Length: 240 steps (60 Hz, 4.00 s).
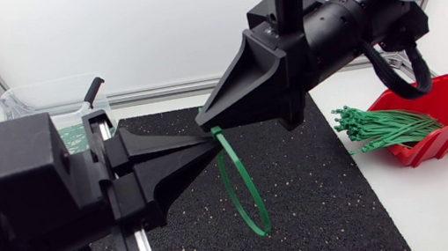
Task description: Take a green cable tie from the red box, thread the tail through the head to close it, then place it in the transparent bin on the left.
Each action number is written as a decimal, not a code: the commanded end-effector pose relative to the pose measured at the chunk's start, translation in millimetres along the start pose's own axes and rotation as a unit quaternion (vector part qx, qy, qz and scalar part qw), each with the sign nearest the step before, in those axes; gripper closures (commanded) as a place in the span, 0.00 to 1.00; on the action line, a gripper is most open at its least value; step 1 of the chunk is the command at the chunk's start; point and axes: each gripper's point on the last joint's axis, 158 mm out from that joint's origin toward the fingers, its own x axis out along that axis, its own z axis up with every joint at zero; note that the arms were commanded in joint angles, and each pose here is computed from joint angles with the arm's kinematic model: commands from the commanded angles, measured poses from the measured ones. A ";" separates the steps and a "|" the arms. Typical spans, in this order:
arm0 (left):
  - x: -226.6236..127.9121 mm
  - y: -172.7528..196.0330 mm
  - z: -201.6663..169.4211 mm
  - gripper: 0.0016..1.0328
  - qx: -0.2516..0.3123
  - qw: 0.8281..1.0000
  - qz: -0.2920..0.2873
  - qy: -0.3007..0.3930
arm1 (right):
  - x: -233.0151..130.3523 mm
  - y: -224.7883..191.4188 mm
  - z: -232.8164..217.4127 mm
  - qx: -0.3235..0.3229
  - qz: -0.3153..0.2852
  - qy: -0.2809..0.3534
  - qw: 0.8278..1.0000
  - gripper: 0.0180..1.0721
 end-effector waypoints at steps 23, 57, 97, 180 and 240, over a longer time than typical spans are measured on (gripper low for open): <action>-2.5 -9.0 10.2 0.97 -0.014 1.000 -0.013 -0.014 | -4.8 6.5 12.8 0.000 -0.007 -0.013 1.000 0.95; -1.9 -35.2 -7.1 0.97 0.060 0.998 -0.017 -0.001 | 0.9 -2.9 20.5 -0.025 -0.010 -0.013 1.000 0.95; -21.9 116.5 -57.0 0.97 -0.109 0.975 0.148 0.123 | -67.4 -81.9 53.2 -0.133 -0.164 -0.122 0.970 0.03; -233.7 456.1 -193.5 0.03 -0.213 0.737 0.553 0.324 | -191.0 -154.4 24.7 -0.246 -0.496 -0.264 0.790 0.04; -249.1 267.9 -141.5 0.04 -0.125 0.784 0.589 0.150 | -278.4 -160.0 -54.3 -0.268 -0.591 -0.459 0.606 0.04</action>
